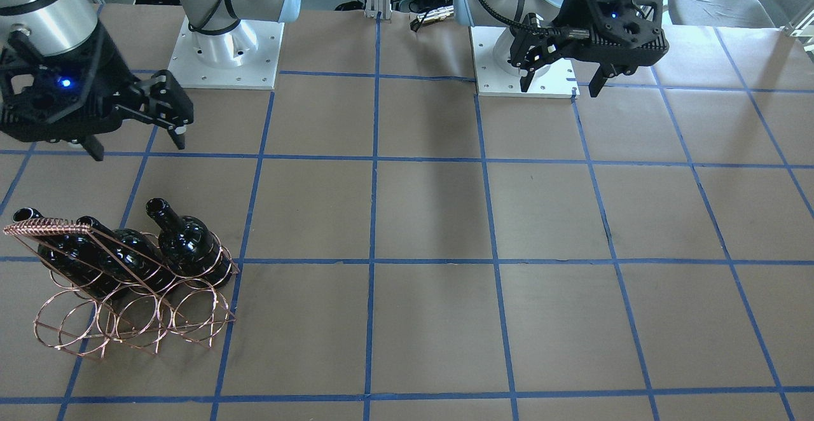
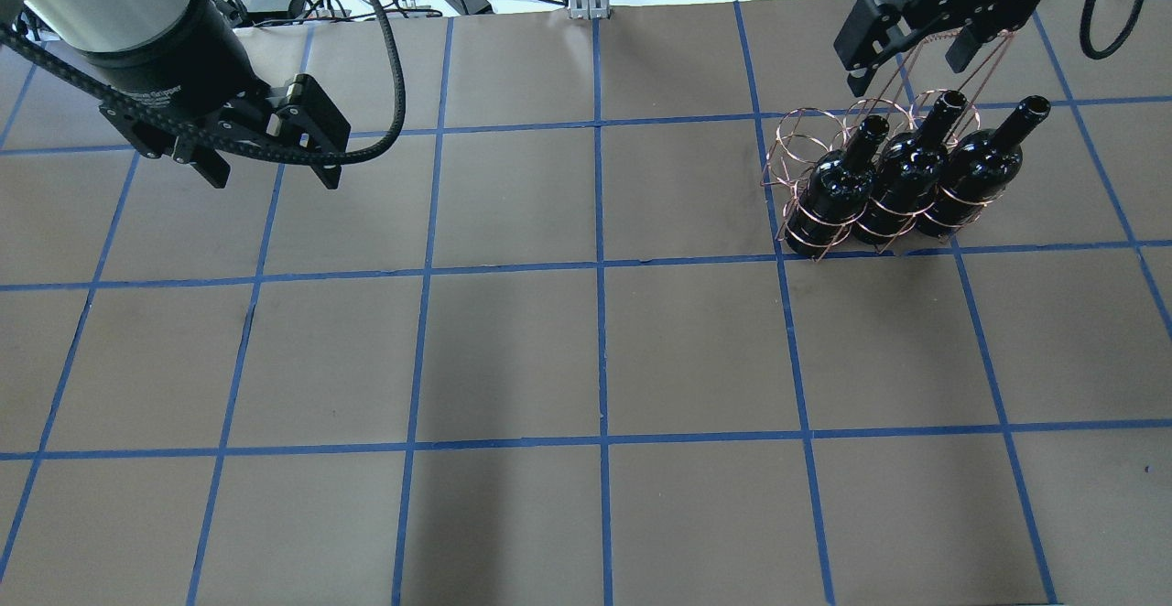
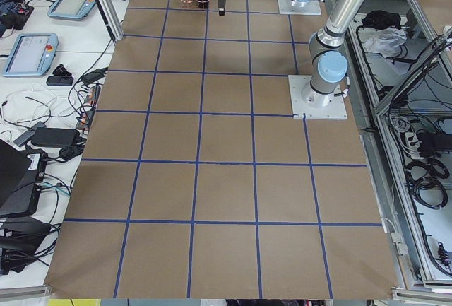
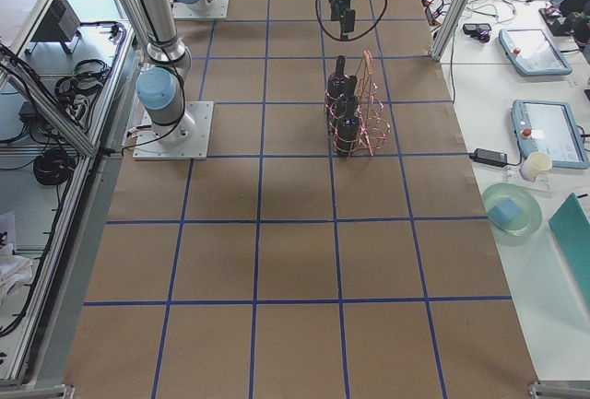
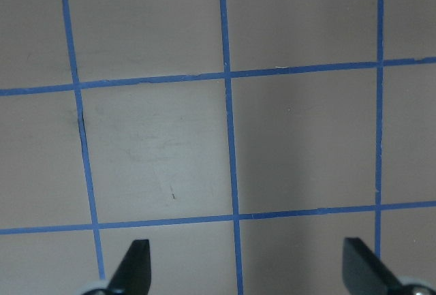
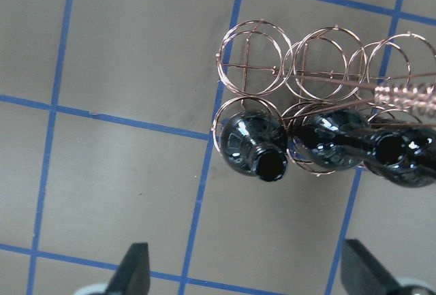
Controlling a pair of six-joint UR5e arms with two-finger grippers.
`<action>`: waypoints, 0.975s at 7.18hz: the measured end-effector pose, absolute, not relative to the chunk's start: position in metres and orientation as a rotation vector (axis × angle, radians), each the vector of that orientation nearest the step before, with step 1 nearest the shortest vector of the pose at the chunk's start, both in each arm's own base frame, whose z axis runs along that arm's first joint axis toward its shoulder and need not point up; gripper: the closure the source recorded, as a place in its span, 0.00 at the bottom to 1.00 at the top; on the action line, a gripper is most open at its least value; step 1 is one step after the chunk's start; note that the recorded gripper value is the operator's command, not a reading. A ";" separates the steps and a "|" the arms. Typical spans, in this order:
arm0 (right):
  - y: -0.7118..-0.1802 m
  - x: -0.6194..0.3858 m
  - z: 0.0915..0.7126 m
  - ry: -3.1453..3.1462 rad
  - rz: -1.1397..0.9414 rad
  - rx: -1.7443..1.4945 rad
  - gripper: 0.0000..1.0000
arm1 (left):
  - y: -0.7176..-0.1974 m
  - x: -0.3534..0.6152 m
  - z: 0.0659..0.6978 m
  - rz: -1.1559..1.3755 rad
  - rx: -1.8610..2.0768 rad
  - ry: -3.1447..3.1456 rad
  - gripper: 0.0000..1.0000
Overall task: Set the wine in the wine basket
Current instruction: 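Open the right gripper and raise it away from the rack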
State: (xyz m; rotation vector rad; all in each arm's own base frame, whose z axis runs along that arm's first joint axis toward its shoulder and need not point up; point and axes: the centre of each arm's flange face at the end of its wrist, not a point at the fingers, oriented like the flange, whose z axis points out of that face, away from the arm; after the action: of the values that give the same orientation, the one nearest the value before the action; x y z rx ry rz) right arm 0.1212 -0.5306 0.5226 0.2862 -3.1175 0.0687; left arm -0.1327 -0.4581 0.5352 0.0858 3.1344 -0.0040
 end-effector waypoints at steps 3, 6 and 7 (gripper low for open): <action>-0.500 0.194 0.523 -3.130 0.054 0.103 0.00 | -0.458 -0.133 0.535 -0.004 0.086 3.135 0.00; -0.501 0.197 0.518 -3.129 0.045 0.081 0.00 | -0.459 -0.132 0.535 -0.009 0.084 3.134 0.00; -0.502 0.192 0.518 -3.127 0.043 0.078 0.01 | -0.458 -0.132 0.535 -0.009 0.084 3.134 0.00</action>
State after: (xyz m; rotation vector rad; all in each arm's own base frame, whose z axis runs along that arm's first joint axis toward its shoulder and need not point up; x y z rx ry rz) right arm 0.1924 -0.5020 0.5183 0.0781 -3.1271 0.0429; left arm -0.1324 -0.4585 0.5355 0.0843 3.1341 -0.0090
